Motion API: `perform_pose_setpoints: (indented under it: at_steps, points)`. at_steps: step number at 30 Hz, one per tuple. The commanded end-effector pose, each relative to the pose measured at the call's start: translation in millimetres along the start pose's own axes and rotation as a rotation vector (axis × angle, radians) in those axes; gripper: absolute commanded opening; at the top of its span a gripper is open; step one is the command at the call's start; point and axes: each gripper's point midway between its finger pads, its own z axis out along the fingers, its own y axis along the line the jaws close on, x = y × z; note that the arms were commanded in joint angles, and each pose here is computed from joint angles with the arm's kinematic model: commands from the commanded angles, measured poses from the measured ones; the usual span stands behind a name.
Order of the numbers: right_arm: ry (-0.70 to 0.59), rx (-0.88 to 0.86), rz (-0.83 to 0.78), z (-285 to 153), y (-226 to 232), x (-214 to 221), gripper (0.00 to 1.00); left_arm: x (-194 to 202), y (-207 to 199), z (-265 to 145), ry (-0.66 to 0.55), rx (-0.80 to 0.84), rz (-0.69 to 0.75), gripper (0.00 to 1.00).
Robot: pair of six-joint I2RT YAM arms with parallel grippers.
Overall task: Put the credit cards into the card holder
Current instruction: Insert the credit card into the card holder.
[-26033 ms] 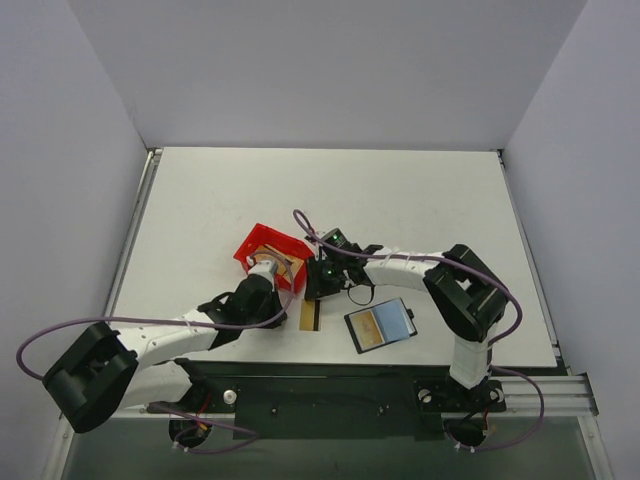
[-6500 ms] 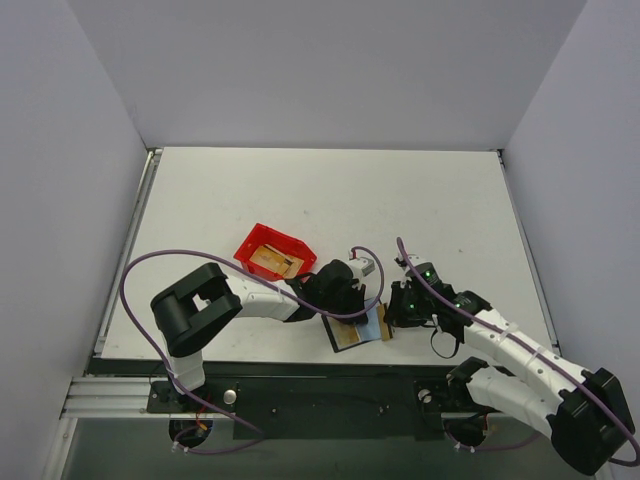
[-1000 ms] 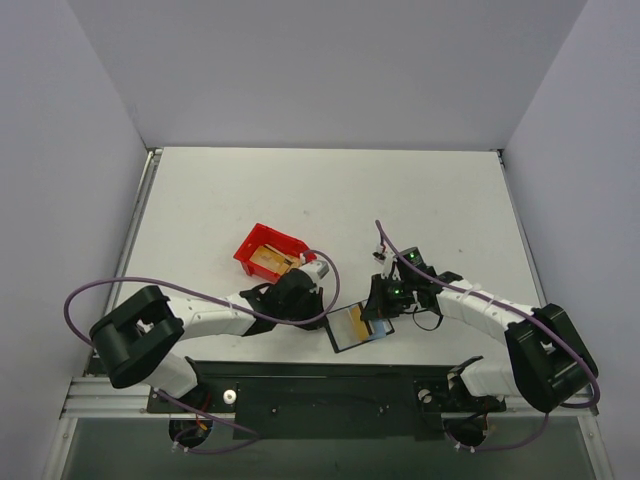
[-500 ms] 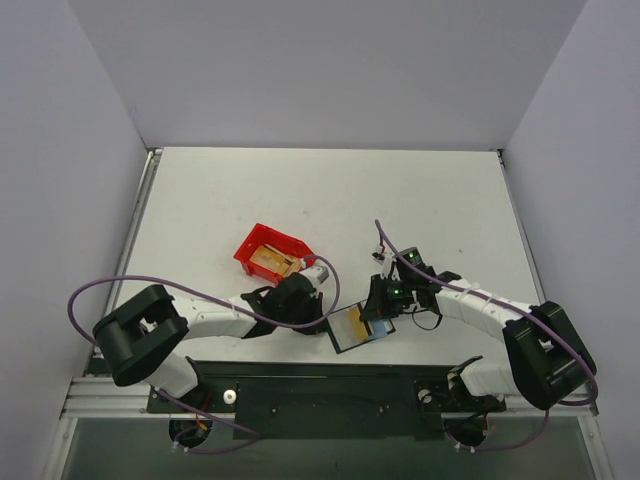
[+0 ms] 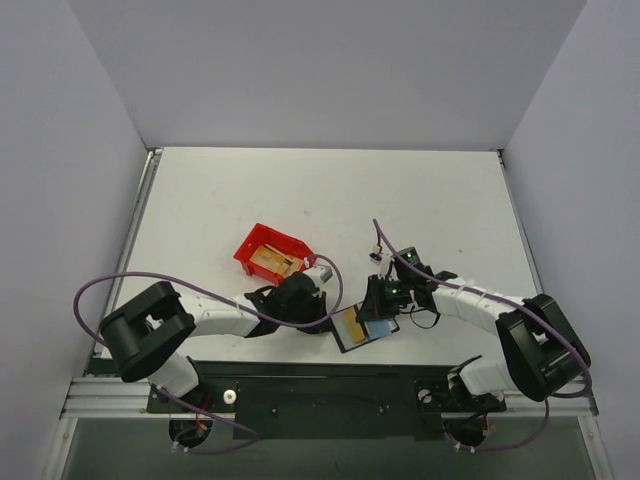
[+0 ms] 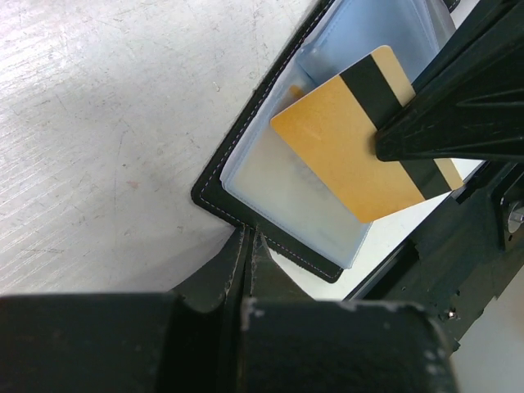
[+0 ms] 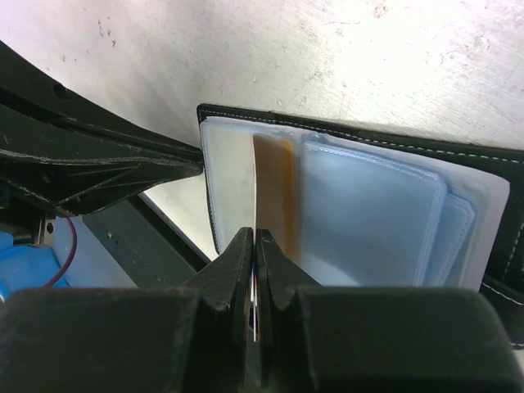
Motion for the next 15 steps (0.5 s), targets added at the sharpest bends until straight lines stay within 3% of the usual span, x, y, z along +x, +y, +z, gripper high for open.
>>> perform_pose_setpoints:
  at_steps: [1,7,15]
  points:
    - [0.020,-0.033,-0.010,2.3,5.2,5.7,0.00,-1.5,-2.6,5.0,0.009,-0.004,0.004,0.00]
    - [-0.061,0.057,-0.073,-13.2,0.2,-11.0,0.00,-1.4,-2.4,5.3,0.013,-0.007,0.005,0.00]
    - [-0.050,0.186,-0.077,-32.4,-14.5,-11.6,0.00,-0.4,-1.6,5.4,0.018,-0.011,0.006,0.00]
